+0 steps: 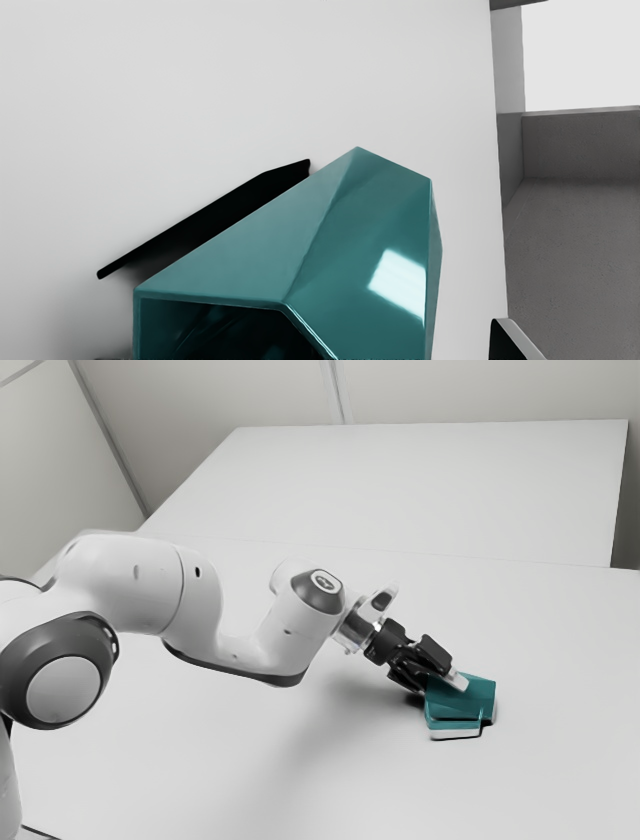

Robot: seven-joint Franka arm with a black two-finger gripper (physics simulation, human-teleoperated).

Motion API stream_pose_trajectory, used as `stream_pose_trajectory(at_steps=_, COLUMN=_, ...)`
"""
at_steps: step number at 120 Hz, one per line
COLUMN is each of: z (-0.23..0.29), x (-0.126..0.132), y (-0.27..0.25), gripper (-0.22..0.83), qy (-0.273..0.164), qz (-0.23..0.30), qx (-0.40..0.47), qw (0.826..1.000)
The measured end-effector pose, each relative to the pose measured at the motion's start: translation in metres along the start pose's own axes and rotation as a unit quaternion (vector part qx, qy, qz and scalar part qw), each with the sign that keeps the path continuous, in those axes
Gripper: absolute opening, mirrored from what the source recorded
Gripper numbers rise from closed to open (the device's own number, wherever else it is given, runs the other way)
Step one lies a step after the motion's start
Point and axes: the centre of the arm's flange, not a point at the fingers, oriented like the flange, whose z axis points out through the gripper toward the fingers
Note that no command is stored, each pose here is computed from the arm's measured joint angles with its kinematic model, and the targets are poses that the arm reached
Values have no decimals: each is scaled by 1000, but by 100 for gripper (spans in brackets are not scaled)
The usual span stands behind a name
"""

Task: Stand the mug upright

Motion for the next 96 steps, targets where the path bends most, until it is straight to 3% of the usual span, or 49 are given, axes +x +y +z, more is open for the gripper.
stream_pose_trajectory(at_steps=45, z=3, x=-3, y=0, gripper=-4, qy=0, qz=1, qx=-9, qw=1000)
stream_pose_trajectory(at_steps=96, z=-13, x=-2, y=24, gripper=-14, qy=12, qz=21, qx=-11, qw=1000)
